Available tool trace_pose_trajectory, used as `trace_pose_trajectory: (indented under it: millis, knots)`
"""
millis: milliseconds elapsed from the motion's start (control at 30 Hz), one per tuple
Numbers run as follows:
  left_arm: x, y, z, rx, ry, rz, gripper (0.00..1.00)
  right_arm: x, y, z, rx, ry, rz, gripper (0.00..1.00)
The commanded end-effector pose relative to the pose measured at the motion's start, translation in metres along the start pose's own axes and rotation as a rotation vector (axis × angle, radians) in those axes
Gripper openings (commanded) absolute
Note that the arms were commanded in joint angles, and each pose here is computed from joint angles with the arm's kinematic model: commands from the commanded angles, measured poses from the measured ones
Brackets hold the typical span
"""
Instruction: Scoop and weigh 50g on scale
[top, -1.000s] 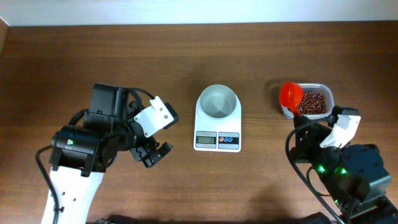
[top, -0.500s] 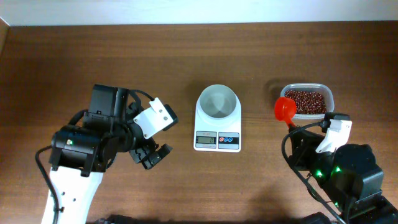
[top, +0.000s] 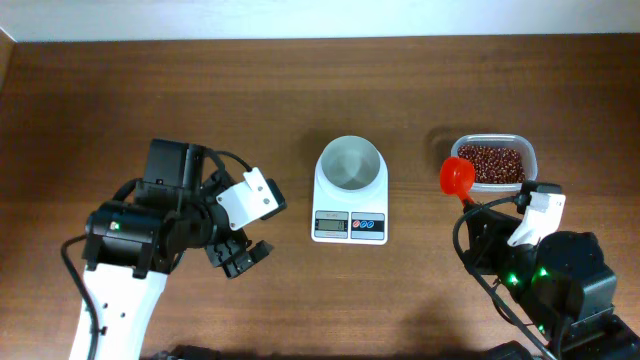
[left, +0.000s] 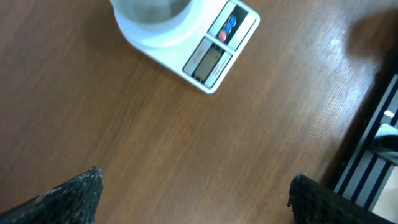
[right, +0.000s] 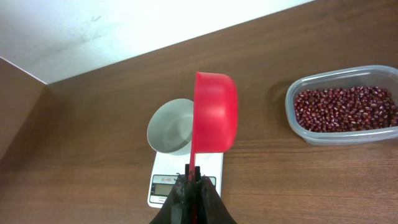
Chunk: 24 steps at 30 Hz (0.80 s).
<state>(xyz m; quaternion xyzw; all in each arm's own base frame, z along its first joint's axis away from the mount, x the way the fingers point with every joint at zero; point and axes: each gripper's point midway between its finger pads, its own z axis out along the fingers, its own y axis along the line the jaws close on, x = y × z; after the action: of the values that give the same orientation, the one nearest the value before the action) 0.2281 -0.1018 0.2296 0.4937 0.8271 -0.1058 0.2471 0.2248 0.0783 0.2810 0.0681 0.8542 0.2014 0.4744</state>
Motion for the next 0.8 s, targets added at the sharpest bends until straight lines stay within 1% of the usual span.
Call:
trace_pose_trajectory:
  millis: [0, 67, 233, 767]
  knots:
    - [0.012, -0.001, 0.012, 0.036, 0.008, -0.026, 0.99, -0.007, 0.001, -0.005, 0.000, -0.023, 0.011, 0.04]
    - [0.008, -0.004, 0.012, 0.057, -0.025, -0.037, 0.99, -0.006, 0.001, -0.005, -0.001, -0.023, 0.011, 0.04]
    - [-0.003, 0.001, 0.011, 0.050, -0.078, -0.024, 0.99, -0.006, 0.001, -0.005, 0.000, -0.021, 0.010, 0.04]
    - [-0.003, -0.003, 0.013, 0.072, -0.088, -0.008, 0.99, -0.007, 0.001, -0.005, 0.000, -0.024, 0.009, 0.04]
